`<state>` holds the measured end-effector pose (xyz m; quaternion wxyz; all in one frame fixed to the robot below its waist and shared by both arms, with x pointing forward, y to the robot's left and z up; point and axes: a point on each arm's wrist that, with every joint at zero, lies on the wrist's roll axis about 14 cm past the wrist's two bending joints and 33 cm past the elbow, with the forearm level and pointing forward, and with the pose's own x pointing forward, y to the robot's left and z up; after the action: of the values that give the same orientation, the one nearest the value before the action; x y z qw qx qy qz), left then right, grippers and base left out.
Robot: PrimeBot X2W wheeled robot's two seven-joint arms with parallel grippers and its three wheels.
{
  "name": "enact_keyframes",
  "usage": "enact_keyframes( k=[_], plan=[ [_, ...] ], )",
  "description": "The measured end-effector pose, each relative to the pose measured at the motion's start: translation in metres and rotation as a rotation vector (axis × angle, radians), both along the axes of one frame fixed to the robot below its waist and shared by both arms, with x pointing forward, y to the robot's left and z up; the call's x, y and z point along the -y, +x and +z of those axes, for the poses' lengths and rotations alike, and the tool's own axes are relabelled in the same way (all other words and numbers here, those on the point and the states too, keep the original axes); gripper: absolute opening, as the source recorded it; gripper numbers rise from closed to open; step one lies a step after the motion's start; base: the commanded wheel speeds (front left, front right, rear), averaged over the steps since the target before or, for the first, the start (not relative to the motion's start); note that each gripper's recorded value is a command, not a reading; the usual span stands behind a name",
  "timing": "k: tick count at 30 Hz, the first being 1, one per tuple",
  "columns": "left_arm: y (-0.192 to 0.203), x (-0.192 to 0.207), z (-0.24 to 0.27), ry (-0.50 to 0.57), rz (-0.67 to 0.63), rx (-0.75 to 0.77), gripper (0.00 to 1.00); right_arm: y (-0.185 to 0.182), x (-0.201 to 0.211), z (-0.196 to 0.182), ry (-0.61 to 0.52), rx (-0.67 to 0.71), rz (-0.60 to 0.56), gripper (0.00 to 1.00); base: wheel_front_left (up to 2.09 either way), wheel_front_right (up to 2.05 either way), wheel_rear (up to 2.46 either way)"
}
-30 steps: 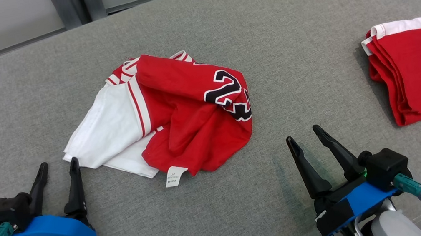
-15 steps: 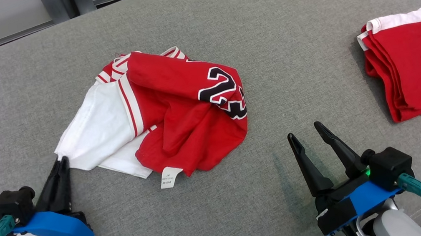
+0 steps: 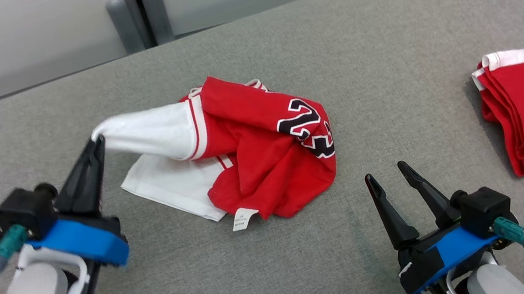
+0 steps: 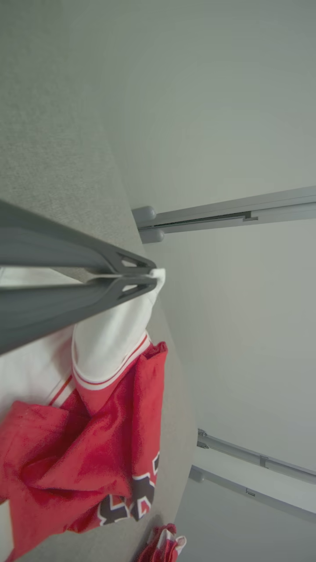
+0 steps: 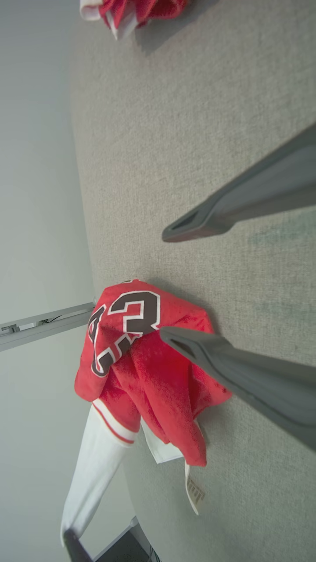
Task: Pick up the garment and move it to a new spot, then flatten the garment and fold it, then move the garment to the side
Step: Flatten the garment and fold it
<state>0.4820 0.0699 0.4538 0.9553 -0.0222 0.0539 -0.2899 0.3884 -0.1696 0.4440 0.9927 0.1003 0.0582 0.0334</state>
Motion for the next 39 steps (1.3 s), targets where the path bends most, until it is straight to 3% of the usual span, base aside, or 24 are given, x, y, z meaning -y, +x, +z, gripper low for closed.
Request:
enact_keyframes(
  k=[9,18,24,33,39],
  plan=[
    [0.025,-0.029,0.181,-0.038,0.058,0.435,0.00,-0.004,-0.013,0.023,0.016,0.061,0.036,1.00,0.00,0.00,0.00],
    [0.012,-0.072,0.292,-0.006,0.164,0.677,0.00,-0.011,-0.023,0.040,0.036,0.104,0.061,1.00,0.00,0.00,0.00],
    [0.004,-0.066,0.309,0.001,0.148,0.718,0.00,-0.013,-0.026,0.042,0.043,0.109,0.067,1.00,0.00,0.00,0.00],
    [0.004,-0.009,0.299,-0.013,0.014,0.693,0.00,-0.020,-0.015,0.041,0.055,0.107,0.034,1.00,0.00,0.00,0.00],
    [-0.015,0.022,0.344,-0.098,-0.061,0.800,0.00,-0.028,-0.008,0.038,0.056,0.100,0.009,1.00,0.00,0.00,0.00]
  ],
)
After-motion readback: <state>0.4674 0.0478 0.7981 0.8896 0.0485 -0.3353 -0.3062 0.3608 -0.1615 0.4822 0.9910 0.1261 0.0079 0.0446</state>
